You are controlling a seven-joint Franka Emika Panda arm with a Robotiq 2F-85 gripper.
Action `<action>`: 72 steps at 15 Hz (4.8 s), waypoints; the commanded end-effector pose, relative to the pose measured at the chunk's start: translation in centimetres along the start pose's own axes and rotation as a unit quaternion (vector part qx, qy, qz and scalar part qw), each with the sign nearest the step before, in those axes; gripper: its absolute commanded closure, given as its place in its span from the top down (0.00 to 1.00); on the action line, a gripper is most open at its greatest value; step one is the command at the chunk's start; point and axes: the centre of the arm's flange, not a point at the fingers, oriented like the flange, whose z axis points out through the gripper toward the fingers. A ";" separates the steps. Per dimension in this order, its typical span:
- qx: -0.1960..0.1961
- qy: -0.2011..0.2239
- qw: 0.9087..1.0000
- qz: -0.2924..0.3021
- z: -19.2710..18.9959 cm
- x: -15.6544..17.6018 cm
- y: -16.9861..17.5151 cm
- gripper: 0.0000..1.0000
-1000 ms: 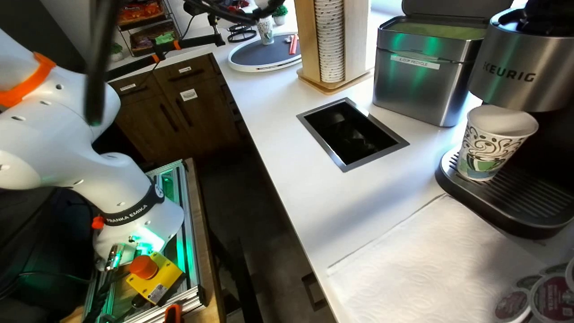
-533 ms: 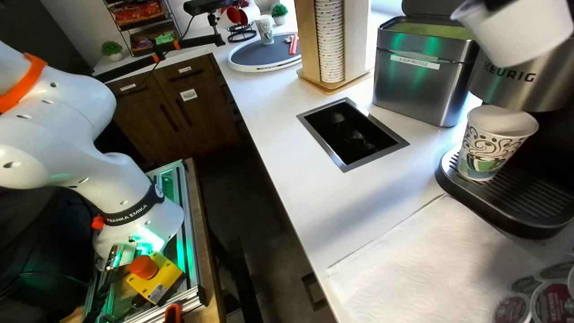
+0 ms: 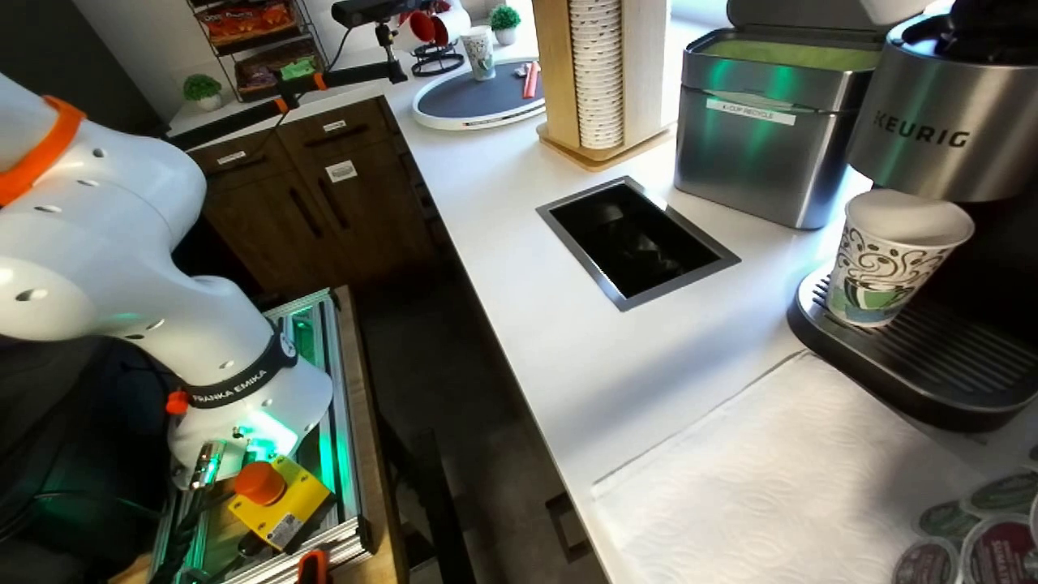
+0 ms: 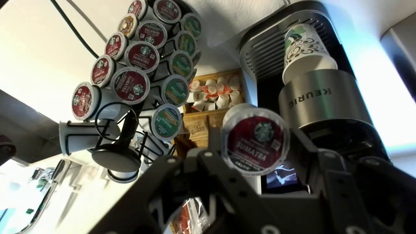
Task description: Remove one coffee pod from the stand on the right and place it in the coffeemaker chamber.
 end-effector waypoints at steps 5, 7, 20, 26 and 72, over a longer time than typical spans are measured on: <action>0.092 0.006 0.991 -0.095 0.1 2.6 -1.6 0.29; 0.110 0.014 0.986 -0.122 0.6 3.5 -2.1 0.29; 0.151 0.020 0.965 -0.213 5.7 9.1 -5.4 0.29; 0.153 0.007 0.962 -0.227 8.2 10.3 -6.5 0.29; 0.156 -0.062 0.956 -0.241 12.1 10.7 -7.6 0.99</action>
